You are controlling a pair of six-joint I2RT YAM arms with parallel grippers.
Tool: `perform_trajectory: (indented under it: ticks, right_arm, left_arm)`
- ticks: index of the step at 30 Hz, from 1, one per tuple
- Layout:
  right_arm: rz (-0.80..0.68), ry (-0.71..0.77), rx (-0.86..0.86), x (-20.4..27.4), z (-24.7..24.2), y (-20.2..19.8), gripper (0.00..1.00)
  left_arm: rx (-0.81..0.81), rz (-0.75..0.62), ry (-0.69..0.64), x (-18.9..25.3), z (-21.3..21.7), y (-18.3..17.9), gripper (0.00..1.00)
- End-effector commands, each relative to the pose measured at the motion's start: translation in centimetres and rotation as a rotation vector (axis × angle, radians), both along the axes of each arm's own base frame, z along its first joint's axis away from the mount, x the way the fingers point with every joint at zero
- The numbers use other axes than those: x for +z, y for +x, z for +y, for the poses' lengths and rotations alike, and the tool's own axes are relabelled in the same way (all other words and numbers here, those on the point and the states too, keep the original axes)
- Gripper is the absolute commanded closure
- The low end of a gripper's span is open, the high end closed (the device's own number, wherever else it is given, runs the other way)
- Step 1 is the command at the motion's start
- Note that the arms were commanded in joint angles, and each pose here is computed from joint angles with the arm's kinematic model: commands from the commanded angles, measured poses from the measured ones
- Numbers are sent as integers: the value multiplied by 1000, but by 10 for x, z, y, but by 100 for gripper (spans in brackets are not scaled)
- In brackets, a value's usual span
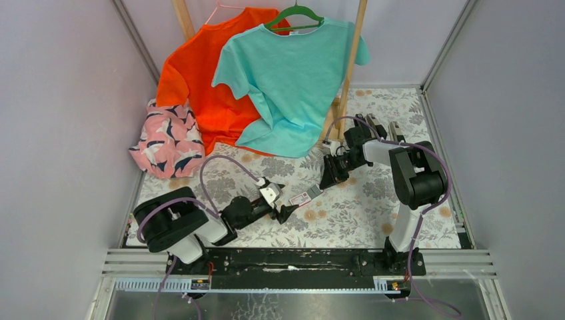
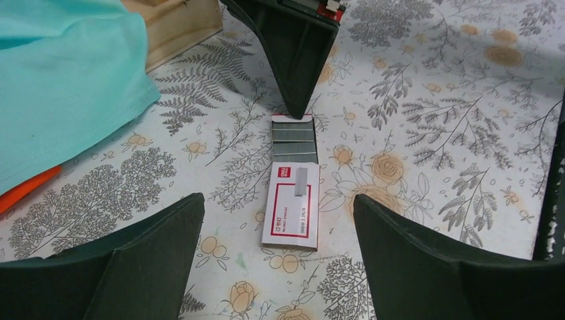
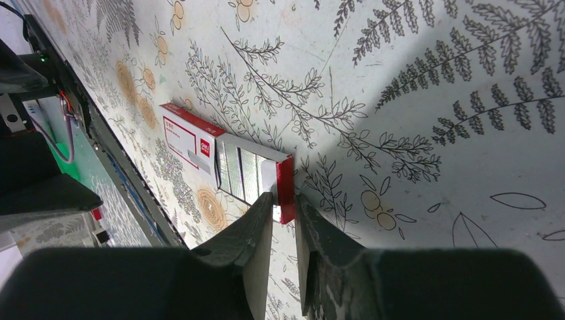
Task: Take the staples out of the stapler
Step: Close the staple box at the center of the board.
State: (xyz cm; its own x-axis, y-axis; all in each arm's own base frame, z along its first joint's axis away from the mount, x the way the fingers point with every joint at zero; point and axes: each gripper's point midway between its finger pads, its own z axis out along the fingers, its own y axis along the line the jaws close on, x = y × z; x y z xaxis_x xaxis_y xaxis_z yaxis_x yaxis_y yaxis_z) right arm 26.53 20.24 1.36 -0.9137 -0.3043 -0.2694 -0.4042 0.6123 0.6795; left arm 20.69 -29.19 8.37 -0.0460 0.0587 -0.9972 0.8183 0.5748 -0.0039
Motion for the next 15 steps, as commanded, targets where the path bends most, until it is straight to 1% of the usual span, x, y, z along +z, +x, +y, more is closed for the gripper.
perform_trajectory:
  ticks: [1, 4, 10, 15]
  right_arm:
    - [-10, 3, 10, 2, 1, 4, 74]
    - [-14, -2, 4, 1, 0, 6, 74]
    - [-21, -18, 3, -1, 1, 6, 76]
    - [-24, -34, 11, -4, 1, 5, 77]
  left_arm:
    - [-13, -80, 72, -6, 2, 2, 10]
    - [-49, -87, 112, -15, -2, -1, 11]
    - [-36, -98, 147, -26, 0, 1, 13]
    - [-36, -116, 172, -31, -9, 2, 14]
